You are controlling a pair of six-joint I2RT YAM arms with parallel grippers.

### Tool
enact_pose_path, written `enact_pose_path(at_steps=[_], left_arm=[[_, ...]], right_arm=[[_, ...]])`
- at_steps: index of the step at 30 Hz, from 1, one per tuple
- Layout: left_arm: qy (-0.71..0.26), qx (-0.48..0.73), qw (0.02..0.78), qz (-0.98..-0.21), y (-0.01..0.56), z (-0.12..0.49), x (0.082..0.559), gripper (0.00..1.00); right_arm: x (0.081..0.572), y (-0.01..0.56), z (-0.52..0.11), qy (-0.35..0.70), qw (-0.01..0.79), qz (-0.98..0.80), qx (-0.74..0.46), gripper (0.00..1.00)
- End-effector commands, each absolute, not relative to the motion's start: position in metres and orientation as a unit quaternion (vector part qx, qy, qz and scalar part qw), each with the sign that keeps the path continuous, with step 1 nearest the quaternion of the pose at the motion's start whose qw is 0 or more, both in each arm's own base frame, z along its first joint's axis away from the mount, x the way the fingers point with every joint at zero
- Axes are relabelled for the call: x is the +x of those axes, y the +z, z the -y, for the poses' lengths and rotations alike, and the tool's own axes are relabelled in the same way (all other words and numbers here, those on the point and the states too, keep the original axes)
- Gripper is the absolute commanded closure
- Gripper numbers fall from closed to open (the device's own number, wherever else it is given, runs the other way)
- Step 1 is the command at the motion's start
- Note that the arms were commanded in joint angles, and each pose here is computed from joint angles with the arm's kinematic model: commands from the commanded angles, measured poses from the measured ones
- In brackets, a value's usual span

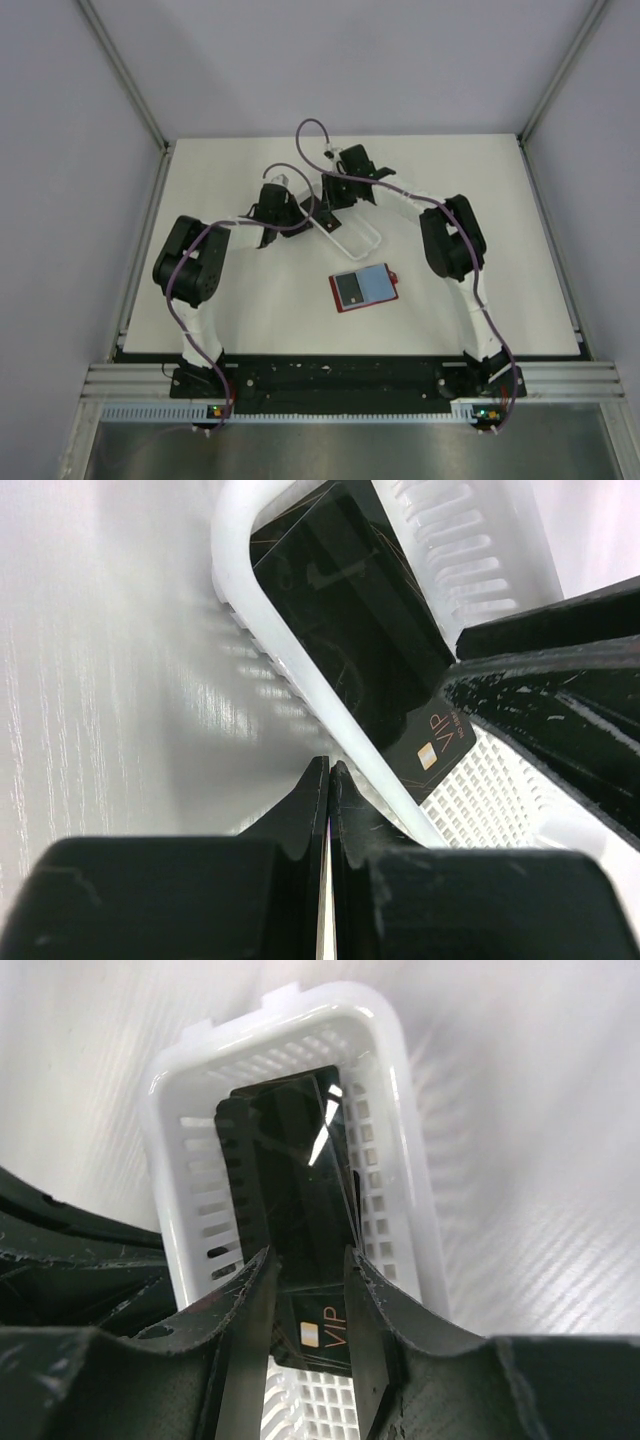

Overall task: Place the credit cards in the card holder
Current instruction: Pick up the credit card from the storage box.

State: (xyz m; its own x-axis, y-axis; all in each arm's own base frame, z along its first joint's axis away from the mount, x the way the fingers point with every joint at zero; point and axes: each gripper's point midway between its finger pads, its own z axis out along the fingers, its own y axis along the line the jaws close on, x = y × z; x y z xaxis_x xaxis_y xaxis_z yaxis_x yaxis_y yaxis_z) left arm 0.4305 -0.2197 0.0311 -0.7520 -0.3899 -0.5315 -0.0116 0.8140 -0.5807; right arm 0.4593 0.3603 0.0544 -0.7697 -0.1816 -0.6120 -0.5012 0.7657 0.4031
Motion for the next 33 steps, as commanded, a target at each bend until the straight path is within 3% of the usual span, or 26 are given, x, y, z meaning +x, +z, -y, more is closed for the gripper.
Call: enact_pose_path(at_steps=[1,14,25,33], left_arm=[[-0.299,-0.109,0.356,-0.879,0.047,0.222,0.442,1.00],[-0.303,-0.109,0.356,-0.877,0.048,0.221,0.447,1.00],[-0.307,-0.106,0.355,-0.877,0.049,0.223,0.447,1.00],[-0.308,-0.107,0.352,-0.877,0.046,0.224,0.446,1.00]], right_arm=[[0.476,0.096,-0.357,0.257,0.346,-0.884,-0.181,0.66],[0.478,0.075,-0.358,0.234,0.328,-0.896,-0.186,0.58],[0.473,0.071,-0.368,0.258,0.312,-0.894,-0.190,0.58],[0.477,0.063,-0.358,0.221,0.318,-0.904,-0.183,0.57]])
